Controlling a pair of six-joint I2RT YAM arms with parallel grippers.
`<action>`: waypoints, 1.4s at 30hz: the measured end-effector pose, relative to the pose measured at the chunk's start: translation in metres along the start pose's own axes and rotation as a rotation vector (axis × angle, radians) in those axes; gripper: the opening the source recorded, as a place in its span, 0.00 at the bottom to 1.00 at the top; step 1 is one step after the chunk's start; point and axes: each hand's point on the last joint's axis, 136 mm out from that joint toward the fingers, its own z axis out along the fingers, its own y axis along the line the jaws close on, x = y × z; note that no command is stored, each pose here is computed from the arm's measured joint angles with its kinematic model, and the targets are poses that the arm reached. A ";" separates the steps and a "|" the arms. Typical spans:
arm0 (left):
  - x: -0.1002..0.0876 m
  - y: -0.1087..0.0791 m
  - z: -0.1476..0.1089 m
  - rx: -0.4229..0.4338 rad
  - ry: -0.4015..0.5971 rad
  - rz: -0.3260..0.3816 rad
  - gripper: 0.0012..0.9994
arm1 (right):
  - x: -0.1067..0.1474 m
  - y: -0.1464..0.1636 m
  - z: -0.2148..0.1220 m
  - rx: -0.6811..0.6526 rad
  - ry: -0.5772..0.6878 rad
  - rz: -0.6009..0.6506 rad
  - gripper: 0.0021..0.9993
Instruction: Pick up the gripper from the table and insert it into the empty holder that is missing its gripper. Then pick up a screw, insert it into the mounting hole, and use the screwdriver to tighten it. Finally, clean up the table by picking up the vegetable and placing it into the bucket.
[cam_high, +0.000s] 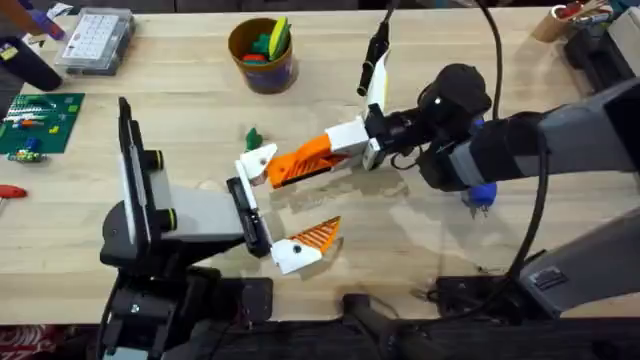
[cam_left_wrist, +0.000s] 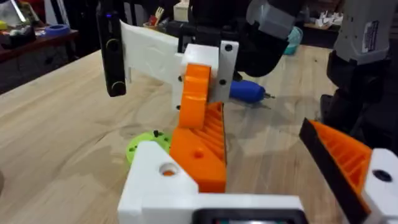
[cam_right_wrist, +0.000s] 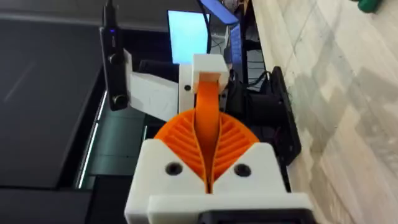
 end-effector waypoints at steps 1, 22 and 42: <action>0.000 0.000 0.000 0.000 0.000 0.000 0.99 | 0.000 0.000 0.001 0.000 -0.002 0.000 0.02; 0.000 0.003 0.000 -0.019 0.000 0.003 0.99 | -0.001 0.000 0.015 -0.005 -0.031 0.007 0.02; -0.001 0.009 0.000 -0.049 -0.001 0.003 0.99 | -0.017 -0.001 0.022 0.031 0.004 0.025 0.02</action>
